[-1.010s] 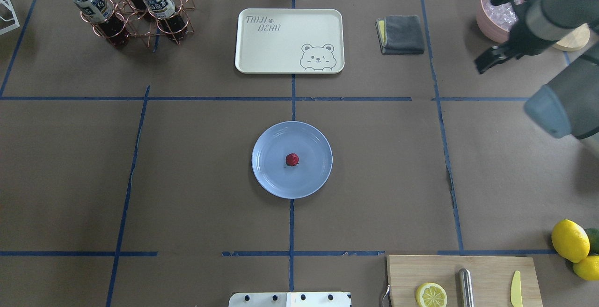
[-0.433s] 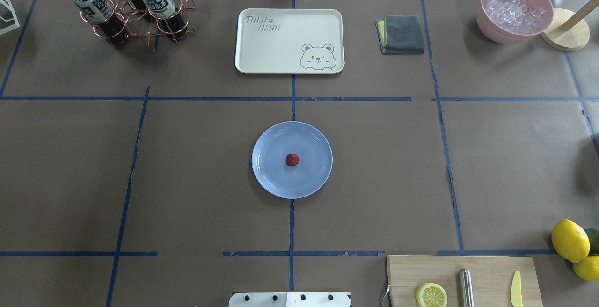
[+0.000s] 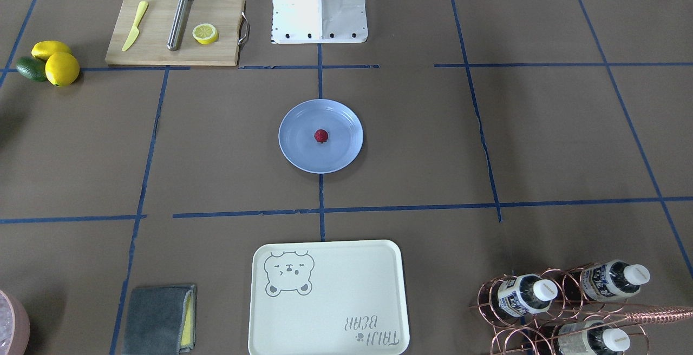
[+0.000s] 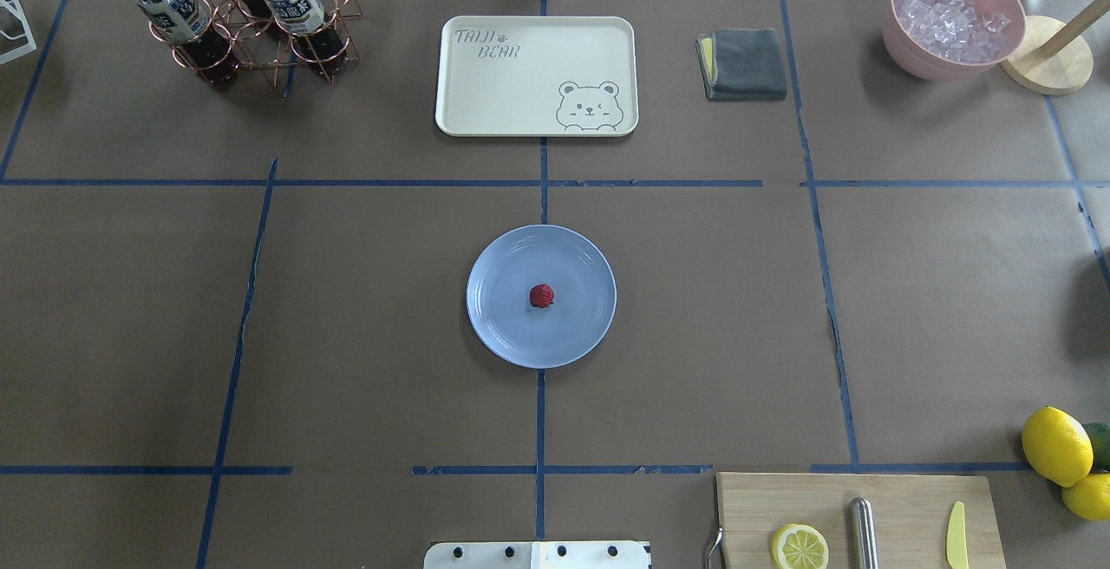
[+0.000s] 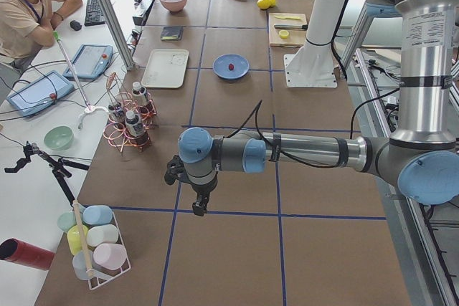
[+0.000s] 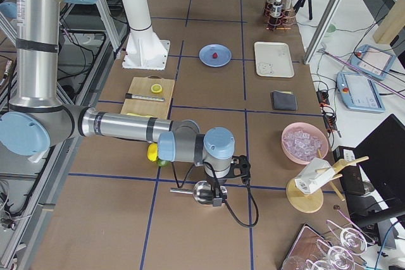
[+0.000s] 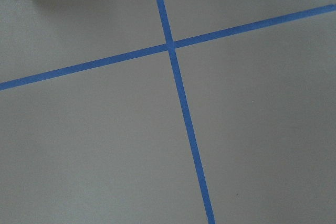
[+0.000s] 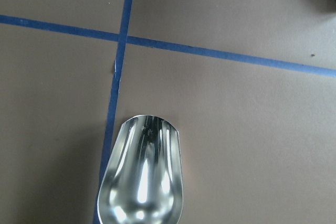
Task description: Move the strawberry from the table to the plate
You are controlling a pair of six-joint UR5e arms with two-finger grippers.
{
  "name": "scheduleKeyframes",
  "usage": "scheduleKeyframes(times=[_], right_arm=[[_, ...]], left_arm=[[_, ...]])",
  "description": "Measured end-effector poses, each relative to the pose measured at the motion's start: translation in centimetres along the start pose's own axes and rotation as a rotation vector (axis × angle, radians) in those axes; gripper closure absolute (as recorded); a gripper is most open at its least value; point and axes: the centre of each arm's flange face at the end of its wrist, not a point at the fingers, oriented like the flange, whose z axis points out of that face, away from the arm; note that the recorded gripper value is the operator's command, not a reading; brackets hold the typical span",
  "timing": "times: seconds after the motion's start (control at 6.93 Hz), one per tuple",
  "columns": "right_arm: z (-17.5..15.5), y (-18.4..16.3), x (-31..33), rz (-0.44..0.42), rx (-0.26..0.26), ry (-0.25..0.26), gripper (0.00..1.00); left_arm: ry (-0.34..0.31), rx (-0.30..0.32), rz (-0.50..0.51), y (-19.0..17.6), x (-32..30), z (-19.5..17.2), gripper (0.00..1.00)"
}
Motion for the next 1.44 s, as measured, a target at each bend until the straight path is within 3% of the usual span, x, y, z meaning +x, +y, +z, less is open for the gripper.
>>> scheduleKeyframes(times=[1.44], right_arm=[[-0.6,1.9,-0.2,-0.019,0.042,-0.02,0.0]], left_arm=[[0.008,0.002,0.001,0.0,0.0,0.0,0.0]])
